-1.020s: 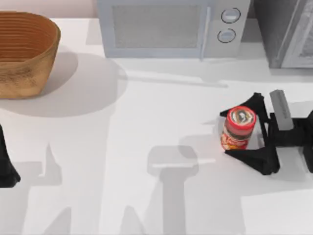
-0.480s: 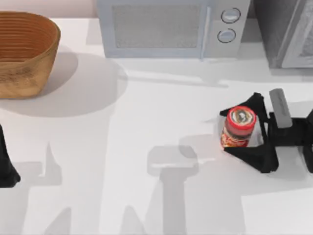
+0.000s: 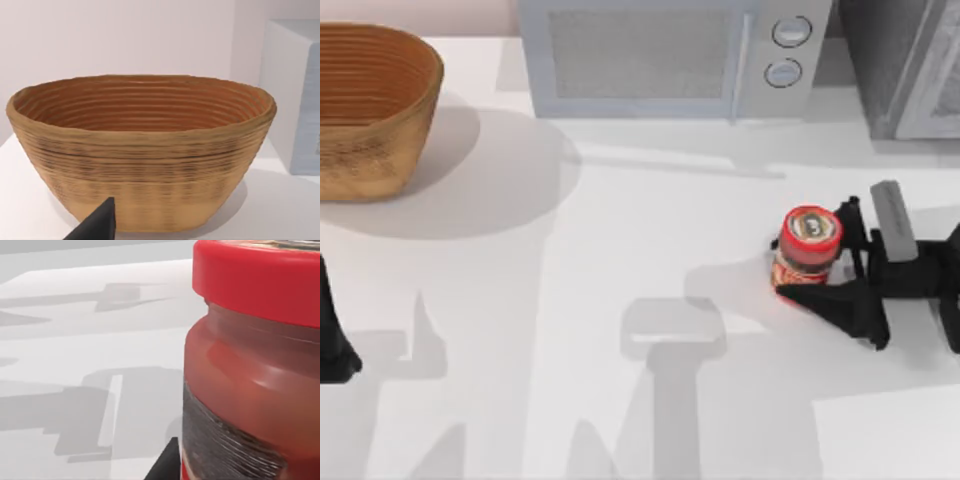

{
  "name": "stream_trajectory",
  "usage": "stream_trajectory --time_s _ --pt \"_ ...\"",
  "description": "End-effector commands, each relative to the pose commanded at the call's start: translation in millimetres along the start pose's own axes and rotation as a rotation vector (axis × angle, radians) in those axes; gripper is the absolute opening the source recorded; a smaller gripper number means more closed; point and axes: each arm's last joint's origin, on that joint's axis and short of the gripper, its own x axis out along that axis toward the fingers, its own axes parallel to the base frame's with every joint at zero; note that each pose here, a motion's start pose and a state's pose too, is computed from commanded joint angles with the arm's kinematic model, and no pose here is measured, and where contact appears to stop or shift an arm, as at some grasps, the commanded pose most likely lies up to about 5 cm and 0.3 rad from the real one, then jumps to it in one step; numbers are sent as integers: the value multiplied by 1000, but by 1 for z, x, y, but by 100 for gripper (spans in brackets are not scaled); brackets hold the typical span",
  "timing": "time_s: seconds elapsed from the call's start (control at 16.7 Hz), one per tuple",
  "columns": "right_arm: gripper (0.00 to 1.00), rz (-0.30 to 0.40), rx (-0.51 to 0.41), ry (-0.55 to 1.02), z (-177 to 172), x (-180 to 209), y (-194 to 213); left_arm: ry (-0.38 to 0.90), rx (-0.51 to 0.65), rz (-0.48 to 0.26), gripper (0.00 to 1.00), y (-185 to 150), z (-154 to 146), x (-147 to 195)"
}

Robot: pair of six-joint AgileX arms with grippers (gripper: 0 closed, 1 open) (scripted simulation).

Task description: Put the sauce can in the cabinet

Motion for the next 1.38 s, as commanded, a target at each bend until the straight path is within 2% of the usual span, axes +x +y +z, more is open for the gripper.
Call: stream_trajectory --time_s 0.24,0.3,0.72,0.78,0.84,1.08,1.38 --pt "2 0 0 0 0 0 0 0 0 0 100 0 0 0" --pt "0 0 0 0 0 0 0 0 0 0 100 0 0 0" --pt "0 0 0 0 0 0 0 0 0 0 100 0 0 0" --pt "0 -25 57 3 -12 -7 -8 0 0 0 100 0 0 0" --pt "0 -25 57 3 -12 -7 -8 0 0 0 100 0 0 0" --pt "0 -29 38 2 11 -7 -14 0 0 0 100 0 0 0" --pt "0 -28 76 4 35 -6 -14 0 0 0 100 0 0 0"
